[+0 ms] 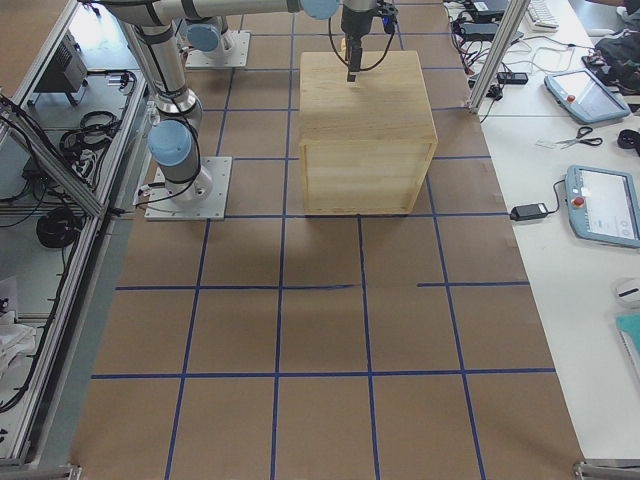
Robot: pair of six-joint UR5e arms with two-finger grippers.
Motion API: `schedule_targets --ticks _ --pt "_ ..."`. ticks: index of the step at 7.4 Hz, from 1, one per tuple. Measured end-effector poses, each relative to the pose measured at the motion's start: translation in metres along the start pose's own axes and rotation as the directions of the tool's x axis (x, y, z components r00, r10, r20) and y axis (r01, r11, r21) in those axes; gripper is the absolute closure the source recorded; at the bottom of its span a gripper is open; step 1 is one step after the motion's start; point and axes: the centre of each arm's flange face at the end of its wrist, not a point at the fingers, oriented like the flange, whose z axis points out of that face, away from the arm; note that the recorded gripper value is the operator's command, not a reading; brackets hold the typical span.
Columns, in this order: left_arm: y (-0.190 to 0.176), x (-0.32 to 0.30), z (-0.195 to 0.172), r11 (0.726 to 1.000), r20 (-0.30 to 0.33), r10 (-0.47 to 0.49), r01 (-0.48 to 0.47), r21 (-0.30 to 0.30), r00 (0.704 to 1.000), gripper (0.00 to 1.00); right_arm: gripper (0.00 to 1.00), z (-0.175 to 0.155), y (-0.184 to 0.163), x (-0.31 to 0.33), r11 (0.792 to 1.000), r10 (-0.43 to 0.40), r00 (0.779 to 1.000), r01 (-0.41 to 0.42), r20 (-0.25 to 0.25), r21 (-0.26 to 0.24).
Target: Open upper drawer
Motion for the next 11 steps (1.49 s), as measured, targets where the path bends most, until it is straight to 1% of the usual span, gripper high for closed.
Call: schedule_targets --ticks 4,7,9,11 --pt "-0.020 -0.001 0.017 1.000 -0.006 -0.013 0.013 -0.028 1.000 0.01 0.00 0.000 0.000 0.000 1.000 0.002 1.000 -0.002 0.000 0.000" --pt "-0.026 -0.003 0.005 1.000 -0.004 -0.012 0.012 -0.017 1.000 0.01 0.00 0.000 0.000 0.000 1.000 0.000 1.000 0.000 0.000 0.000" --pt "-0.032 -0.003 0.011 0.999 -0.013 -0.017 0.017 -0.030 1.000 0.01 0.00 0.000 0.000 0.000 1.000 0.001 1.000 -0.001 0.000 0.000" --pt "-0.040 -0.001 0.012 0.999 -0.030 -0.027 0.026 -0.027 0.999 0.02 0.00 0.000 0.000 0.000 1.000 0.001 1.000 -0.001 0.000 0.000"
